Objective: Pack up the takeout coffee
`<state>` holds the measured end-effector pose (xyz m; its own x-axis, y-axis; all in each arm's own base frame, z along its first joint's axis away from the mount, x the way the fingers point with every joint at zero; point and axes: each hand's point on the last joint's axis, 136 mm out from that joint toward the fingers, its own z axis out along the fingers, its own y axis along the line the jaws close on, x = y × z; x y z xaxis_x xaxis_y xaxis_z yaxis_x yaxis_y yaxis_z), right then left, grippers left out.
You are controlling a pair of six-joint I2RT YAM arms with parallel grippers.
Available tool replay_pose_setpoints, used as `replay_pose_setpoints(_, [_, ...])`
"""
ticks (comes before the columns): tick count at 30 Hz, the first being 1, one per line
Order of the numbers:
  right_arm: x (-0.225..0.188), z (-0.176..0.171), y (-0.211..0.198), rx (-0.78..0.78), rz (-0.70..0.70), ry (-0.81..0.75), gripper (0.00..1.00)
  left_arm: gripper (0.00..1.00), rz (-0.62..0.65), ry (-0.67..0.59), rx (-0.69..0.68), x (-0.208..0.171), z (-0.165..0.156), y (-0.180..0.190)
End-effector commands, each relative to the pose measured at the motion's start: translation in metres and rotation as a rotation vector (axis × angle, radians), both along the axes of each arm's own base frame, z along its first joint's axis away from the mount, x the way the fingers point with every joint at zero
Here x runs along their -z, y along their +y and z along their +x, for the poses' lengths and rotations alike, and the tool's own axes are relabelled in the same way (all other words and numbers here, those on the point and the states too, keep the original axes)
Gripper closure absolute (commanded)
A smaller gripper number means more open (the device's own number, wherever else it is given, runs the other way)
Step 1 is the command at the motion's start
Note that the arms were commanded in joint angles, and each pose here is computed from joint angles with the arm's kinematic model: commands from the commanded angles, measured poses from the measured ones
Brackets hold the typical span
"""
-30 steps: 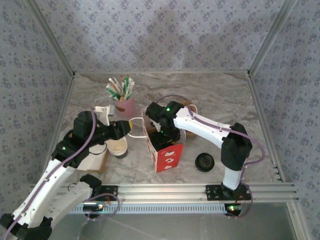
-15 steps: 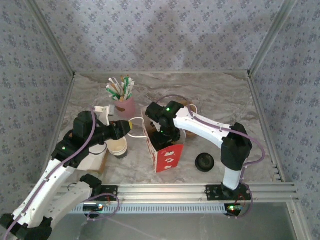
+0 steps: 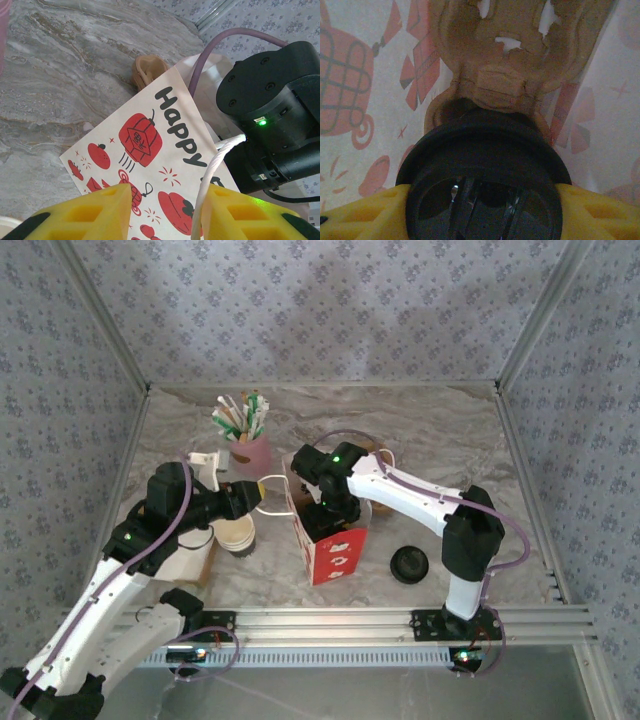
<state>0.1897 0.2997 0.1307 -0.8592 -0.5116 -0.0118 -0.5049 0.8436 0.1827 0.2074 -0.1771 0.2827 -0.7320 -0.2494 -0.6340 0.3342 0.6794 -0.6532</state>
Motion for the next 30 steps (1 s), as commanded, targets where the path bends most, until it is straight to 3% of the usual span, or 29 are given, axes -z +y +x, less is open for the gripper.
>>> replay_pose_setpoints(1, [0.025, -0.005, -0.003, -0.009, -0.042, 0.039, 0.36, 0.6, -0.002, -0.017, -0.011, -0.005, -0.002, 0.002])
replay_pose_setpoints(30, [-0.016, -0.004, -0.007, 0.005, -0.026, -0.025, 0.2, 0.6, -0.002, -0.009, -0.016, -0.002, 0.0, 0.002])
